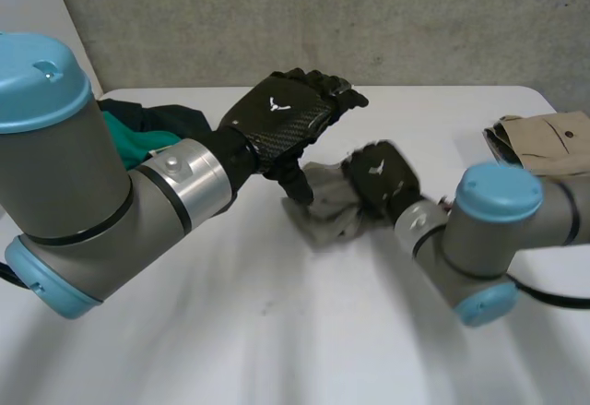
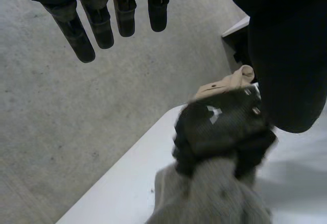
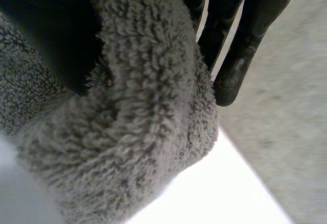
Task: Fold the laundry.
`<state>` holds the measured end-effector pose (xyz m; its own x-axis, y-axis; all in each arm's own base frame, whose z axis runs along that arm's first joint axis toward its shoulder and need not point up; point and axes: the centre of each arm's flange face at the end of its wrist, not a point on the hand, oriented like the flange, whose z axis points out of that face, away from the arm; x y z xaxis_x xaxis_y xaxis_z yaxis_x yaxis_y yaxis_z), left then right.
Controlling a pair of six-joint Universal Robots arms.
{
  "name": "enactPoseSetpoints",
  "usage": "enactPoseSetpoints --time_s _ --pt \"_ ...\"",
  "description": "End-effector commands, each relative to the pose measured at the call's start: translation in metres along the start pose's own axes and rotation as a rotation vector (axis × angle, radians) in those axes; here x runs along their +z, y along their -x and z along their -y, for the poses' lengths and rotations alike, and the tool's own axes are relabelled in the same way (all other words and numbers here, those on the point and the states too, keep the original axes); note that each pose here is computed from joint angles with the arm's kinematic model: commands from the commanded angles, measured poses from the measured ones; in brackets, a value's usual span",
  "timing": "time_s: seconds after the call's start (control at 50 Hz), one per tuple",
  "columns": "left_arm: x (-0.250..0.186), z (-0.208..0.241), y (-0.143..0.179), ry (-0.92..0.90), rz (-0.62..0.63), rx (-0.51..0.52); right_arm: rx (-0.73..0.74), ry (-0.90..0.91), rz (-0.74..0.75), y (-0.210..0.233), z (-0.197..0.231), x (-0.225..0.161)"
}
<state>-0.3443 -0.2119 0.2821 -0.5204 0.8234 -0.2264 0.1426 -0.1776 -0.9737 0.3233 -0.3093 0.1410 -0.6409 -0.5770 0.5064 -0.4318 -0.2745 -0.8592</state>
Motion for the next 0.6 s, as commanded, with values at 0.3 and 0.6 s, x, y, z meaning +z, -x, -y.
enactPoseSetpoints --time_s 0.3,0.6 --pt "-0.002 0.01 0.016 -0.024 0.061 0.011 -0.055 -0.31 -0.424 -0.29 -0.01 0.048" --pt "-0.001 0.006 0.016 -0.014 0.069 0.01 -0.005 -0.292 -0.411 -0.34 -0.186 0.028"
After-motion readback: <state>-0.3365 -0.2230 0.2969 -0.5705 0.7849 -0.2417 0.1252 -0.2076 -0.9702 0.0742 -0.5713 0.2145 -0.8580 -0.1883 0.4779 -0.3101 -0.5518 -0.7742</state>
